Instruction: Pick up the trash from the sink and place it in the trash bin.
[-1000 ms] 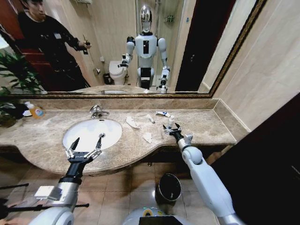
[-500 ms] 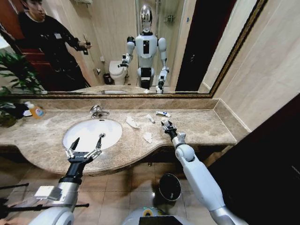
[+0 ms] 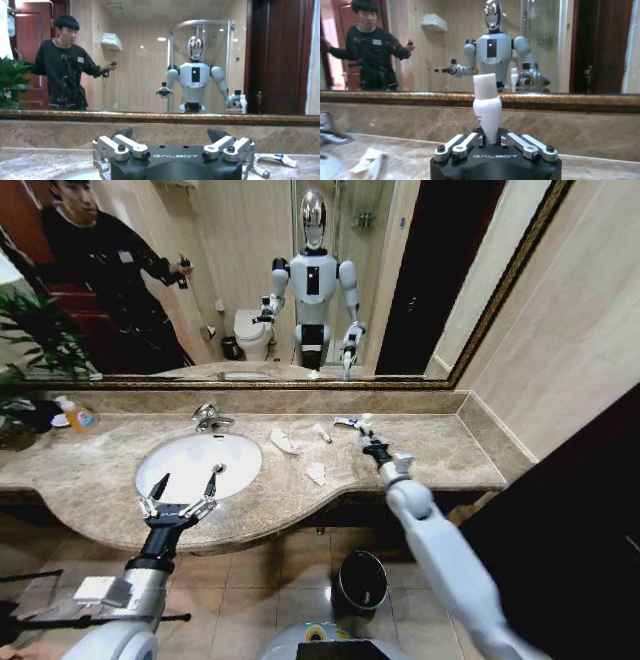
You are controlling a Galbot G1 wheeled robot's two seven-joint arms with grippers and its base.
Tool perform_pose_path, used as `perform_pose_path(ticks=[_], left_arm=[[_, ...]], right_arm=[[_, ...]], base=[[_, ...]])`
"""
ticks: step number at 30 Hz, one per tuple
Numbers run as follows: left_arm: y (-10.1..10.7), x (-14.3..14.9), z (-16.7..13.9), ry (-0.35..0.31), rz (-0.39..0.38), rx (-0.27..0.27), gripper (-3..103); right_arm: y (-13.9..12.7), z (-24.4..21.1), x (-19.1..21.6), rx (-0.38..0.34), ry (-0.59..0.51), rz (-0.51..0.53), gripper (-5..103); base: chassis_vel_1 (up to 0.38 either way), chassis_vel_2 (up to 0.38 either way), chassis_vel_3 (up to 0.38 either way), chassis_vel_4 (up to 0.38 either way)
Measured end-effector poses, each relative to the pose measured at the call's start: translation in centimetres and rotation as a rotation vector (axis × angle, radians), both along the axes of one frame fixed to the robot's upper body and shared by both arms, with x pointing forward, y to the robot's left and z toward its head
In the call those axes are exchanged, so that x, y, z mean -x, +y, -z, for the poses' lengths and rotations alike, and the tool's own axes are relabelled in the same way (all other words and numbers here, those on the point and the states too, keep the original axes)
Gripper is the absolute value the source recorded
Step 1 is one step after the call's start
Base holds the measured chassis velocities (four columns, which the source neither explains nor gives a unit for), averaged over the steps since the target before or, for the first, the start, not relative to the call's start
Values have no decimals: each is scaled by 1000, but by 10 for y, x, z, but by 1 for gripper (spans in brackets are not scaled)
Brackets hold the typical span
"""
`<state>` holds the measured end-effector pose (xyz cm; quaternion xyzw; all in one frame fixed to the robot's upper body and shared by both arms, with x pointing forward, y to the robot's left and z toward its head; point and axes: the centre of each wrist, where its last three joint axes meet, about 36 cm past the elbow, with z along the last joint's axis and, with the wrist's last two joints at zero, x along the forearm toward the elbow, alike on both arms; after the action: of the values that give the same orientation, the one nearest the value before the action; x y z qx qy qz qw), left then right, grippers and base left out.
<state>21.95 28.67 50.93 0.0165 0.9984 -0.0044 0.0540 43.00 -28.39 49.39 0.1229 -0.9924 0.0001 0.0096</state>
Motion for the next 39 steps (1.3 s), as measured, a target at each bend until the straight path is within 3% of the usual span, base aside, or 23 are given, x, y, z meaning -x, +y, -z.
perform_pose_path(ticks=[2, 8, 11, 17, 19, 20, 22, 27, 29, 30, 32, 39], left_arm=[[0, 0, 0, 0, 1, 0, 100], [0, 0, 0, 0, 0, 0, 100], [0, 0, 0, 0, 0, 0, 100], [0, 0, 0, 0, 0, 0, 100], [0, 0, 0, 0, 0, 0, 100], [0, 0, 0, 0, 0, 0, 100], [0, 0, 0, 0, 0, 0, 100], [0, 0, 0, 0, 0, 0, 100], [0, 0, 0, 0, 0, 0, 100], [0, 0, 0, 0, 0, 0, 100], [0, 0, 0, 0, 0, 0, 100], [0, 0, 0, 0, 0, 0, 100]], right_arm=[[-35, -19, 35, 80, 73, -21, 13], [-73, -20, 74, 181, 157, -84, 13], [-102, 7, 114, 227, 261, -110, 13], [-101, 59, 150, 190, 382, -133, 13], [-96, 110, 159, 136, 452, -180, 13], [-96, 110, 159, 136, 452, -180, 13], [-87, 160, 159, 122, 500, -217, 13], [-70, 221, 151, 133, 508, -206, 13], [-54, 277, 145, 149, 528, -182, 13], [-54, 277, 145, 149, 528, -182, 13], [-40, 322, 142, 180, 551, -156, 13], [-27, 369, 139, 203, 601, -105, 13]], base=[[0, 0, 0, 0], [0, 0, 0, 0], [0, 0, 0, 0], [0, 0, 0, 0], [0, 0, 0, 0], [0, 0, 0, 0], [0, 0, 0, 0], [0, 0, 0, 0], [0, 0, 0, 0], [0, 0, 0, 0], [0, 0, 0, 0], [0, 0, 0, 0]])
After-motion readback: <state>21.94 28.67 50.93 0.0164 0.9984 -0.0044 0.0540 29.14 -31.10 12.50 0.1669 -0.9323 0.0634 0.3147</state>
